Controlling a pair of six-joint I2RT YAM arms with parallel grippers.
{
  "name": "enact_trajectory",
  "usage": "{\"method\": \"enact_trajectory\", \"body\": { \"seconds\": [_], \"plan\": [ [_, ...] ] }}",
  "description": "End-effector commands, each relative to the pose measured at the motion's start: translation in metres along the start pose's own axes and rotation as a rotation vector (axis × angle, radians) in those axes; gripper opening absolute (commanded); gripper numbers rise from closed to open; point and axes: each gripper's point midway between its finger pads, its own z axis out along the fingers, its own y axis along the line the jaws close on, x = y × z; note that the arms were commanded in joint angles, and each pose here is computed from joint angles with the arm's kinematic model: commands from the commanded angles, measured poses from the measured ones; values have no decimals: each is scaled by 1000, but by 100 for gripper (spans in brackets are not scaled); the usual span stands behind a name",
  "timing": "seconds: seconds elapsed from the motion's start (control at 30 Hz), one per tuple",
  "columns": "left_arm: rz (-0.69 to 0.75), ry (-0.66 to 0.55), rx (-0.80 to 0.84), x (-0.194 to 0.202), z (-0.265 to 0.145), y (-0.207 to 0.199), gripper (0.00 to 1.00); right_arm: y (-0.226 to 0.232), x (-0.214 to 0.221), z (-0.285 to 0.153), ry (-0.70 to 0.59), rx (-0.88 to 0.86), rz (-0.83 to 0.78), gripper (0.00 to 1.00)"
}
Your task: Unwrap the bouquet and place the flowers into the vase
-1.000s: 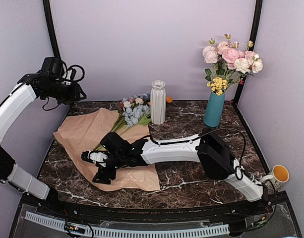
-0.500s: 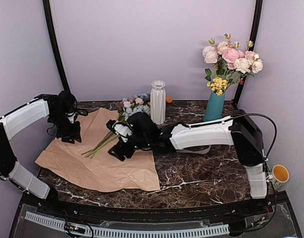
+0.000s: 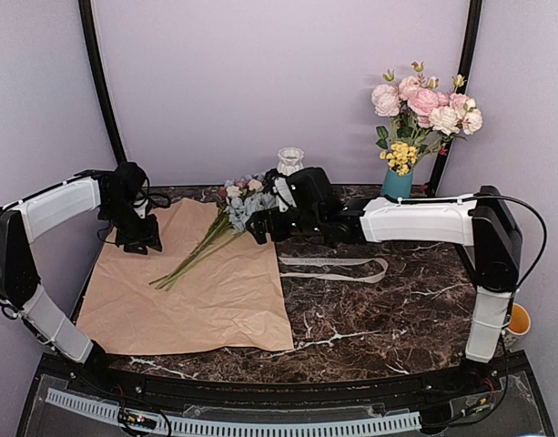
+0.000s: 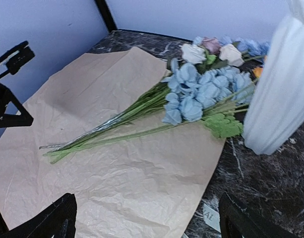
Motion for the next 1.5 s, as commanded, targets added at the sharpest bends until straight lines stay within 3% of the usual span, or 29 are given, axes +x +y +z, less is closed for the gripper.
{"method": "enact_trajectory", "body": {
  "seconds": [0.0,0.2,0.43,0.67,1.0,1.47],
  "plan": [
    [102,-39,21,-50,10,-15,44,-60,-6,-19,20,112,233,99],
    [407,-61,169,-78,33,-78,39,-96,6,-41,-24,140,342,98],
    [547,-18,244,-95,50,-124,30,-115,20,-43,40,238,333,98],
    [635,26,272,-77,80,-155,24,-118,15,-41,57,250,315,98],
    [656,78,146,-68,117,-150,20,-119,6,-30,89,226,304,98],
    [660,72,75,-69,125,-136,20,-123,16,-45,74,245,362,97]
  ]
}}
